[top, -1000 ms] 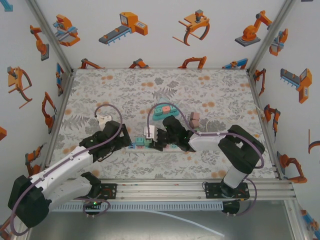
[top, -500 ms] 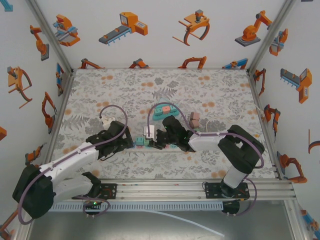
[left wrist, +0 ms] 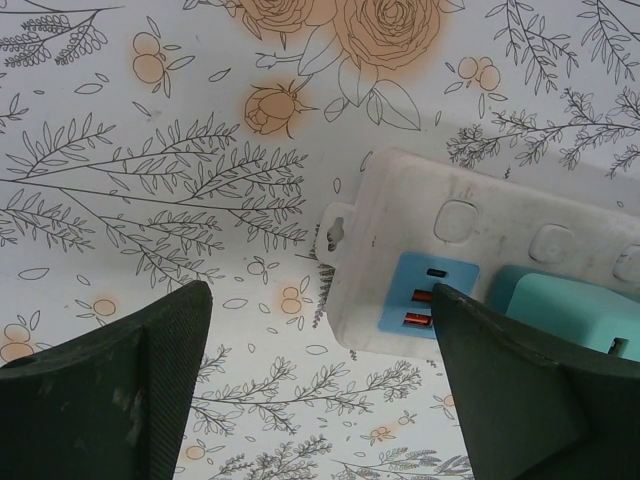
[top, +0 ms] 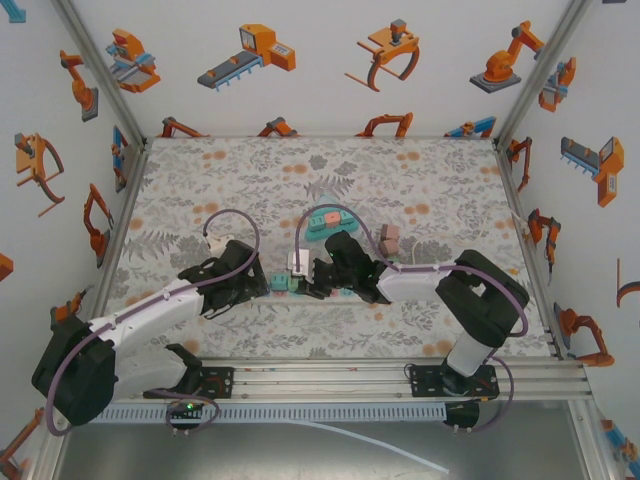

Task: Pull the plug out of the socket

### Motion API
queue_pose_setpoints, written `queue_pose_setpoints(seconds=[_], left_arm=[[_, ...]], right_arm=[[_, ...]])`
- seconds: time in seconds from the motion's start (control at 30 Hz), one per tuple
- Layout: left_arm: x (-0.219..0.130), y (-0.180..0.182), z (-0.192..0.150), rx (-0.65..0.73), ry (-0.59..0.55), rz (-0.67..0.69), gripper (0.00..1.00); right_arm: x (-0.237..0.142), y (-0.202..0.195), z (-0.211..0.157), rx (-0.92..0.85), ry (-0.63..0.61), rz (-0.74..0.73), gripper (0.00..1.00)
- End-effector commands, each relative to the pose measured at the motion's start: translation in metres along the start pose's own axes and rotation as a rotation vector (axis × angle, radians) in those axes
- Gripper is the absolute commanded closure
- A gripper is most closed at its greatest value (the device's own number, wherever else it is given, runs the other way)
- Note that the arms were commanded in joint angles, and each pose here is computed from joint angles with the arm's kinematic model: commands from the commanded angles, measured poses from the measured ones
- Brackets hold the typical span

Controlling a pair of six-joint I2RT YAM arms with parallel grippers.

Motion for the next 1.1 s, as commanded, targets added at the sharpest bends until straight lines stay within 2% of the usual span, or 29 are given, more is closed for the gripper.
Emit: queue_pose_setpoints(seconds=[0.0,0.17,0.67,1.07], left_arm=[[0.005,0.013,-0.007,0.012,0.022,0.061,0.19],[0.008,0.014,-0.010,0.011,0.031,0.056,0.20],[0.007,0.019,-0.008,0.012,0.012,0.072,0.21],[0.009,0.023,-0.008,0.014,-0.002,0.082,0.21]], right_arm=[[-0.007,-0.021,0.035,-0.026,-0.106,-0.070,0.69],[-0.010,-0.026,0.047,-0.008,-0.143,-0.078,0.73],[-0.022,-0.045,0.052,0.100,-0.193,-0.139,0.83],[-0.020,-0.031,0.038,-0.012,-0.138,-0.134,0.86]])
Point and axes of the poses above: each hand's point on the last joint's axis, 136 mm out from that joint toward the fingers, its own x axis out along the fingers, its own y axis along the line the jaws close on, z = x × y, the point moved 2 cm from there along -x, back along the fingers, and after that the axes turned 15 degrees about -x, right-handed, at the moved point
